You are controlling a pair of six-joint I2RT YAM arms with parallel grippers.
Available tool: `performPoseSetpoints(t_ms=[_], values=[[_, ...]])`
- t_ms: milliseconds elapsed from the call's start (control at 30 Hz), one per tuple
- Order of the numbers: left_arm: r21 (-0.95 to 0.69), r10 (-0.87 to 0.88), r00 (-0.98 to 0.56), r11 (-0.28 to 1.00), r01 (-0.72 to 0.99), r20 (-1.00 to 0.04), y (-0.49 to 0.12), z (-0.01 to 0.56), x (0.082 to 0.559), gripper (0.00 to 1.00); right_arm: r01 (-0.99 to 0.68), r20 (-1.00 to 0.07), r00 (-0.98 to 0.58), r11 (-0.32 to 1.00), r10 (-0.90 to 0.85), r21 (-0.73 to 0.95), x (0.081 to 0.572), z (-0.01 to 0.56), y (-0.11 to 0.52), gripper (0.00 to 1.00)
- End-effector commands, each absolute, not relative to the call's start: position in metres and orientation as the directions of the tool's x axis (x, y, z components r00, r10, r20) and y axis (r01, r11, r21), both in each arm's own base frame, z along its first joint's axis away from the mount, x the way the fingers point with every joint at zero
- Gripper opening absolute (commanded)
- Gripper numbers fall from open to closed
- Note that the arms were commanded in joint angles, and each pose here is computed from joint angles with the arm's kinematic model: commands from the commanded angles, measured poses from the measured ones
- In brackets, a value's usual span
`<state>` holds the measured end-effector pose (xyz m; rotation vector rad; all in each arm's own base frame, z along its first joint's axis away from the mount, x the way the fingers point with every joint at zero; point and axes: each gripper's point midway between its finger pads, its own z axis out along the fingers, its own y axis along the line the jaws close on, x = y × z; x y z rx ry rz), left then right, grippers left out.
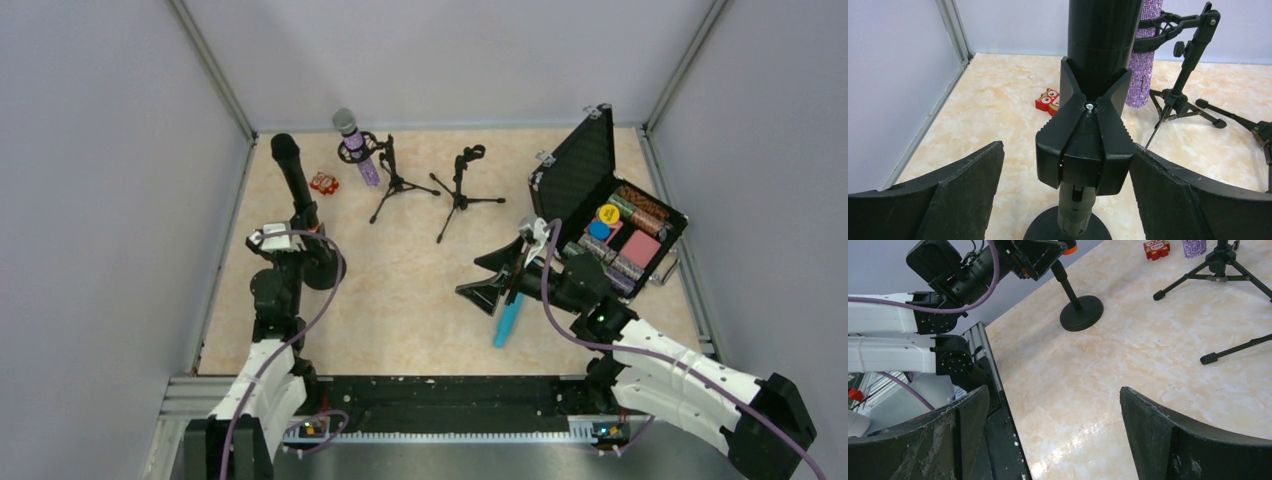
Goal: Attach the microphones to the stand
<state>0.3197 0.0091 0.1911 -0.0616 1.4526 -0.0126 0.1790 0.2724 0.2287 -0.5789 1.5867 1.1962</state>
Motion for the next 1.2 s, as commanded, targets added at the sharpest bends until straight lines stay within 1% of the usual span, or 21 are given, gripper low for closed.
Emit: performPoseSetpoints(t_ms=[0,167,267,333,433,533,600,667,767,833,933,1033,1100,1167], values=[[-0.073,-0.068,0.123,0.997,-0.036,-0.99,0.01,0.189,0.312,0.99,-0.83,-0.915,-0.338,0.388,0.22,0.4,0.181,0.237,0.27,0.99],[-0.139,-0.132,0.136,0.989,-0.043,-0.982,0.01,0.194,0.299,0.99,-0.834,-0.913,-0.339,0.376,0.225,0.403,0.18,0.24,0.271,0.99],[-0.178,-0.173,0.161,0.984,-0.017,-0.972,0.005,0.205,0.289,0.99,-0.833,-0.908,-0.351,0.368,0.229,0.414,0.179,0.247,0.272,0.99],[-0.173,-0.177,0.173,0.984,0.034,-0.969,-0.004,0.215,0.281,0.99,-0.821,-0.898,-0.364,0.369,0.248,0.435,0.181,0.259,0.273,0.99],[-0.185,-0.193,0.172,0.981,0.062,-0.966,-0.009,0.227,0.27,0.99,-0.77,-0.861,-0.406,0.392,0.307,0.503,0.19,0.281,0.272,0.99],[-0.232,-0.242,0.146,0.969,0.082,-0.959,-0.015,0.242,0.256,0.99,-0.688,-0.798,-0.481,0.408,0.362,0.6,0.201,0.305,0.274,0.99],[-0.237,-0.246,0.138,0.968,0.078,-0.959,-0.015,0.25,0.248,0.99,-0.655,-0.763,-0.513,0.395,0.394,0.644,0.205,0.335,0.277,0.99],[-0.215,-0.222,0.113,0.974,0.066,-0.969,-0.014,0.253,0.239,0.99,-0.626,-0.735,-0.536,0.388,0.415,0.677,0.208,0.358,0.278,0.99],[-0.157,-0.164,0.07,0.983,0.096,-0.984,-0.019,0.255,0.23,0.99,-0.604,-0.696,-0.539,0.358,0.475,0.712,0.213,0.397,0.278,0.99],[-0.11,-0.114,0.026,0.986,0.124,-0.993,-0.024,0.245,0.228,0.99,-0.599,-0.669,-0.54,0.325,0.51,0.732,0.214,0.422,0.279,0.99],[-0.048,-0.044,-0.032,0.985,0.165,-0.999,-0.029,0.226,0.228,0.99,-0.58,-0.624,-0.576,0.275,0.528,0.767,0.219,0.444,0.288,0.99],[-0.014,-0.009,-0.033,0.984,0.175,-0.999,-0.029,0.212,0.227,0.99,-0.564,-0.589,-0.605,0.234,0.536,0.792,0.222,0.455,0.296,0.99],[0.02,0.018,0.013,0.983,0.182,-1.0,-0.03,0.221,0.226,0.99,-0.564,-0.577,-0.61,0.213,0.543,0.798,0.224,0.459,0.299,0.99],[0.04,0.036,0.024,0.98,0.196,-0.999,-0.031,0.222,0.226,0.99,-0.577,-0.575,-0.609,0.193,0.546,0.794,0.224,0.463,0.302,0.99]])
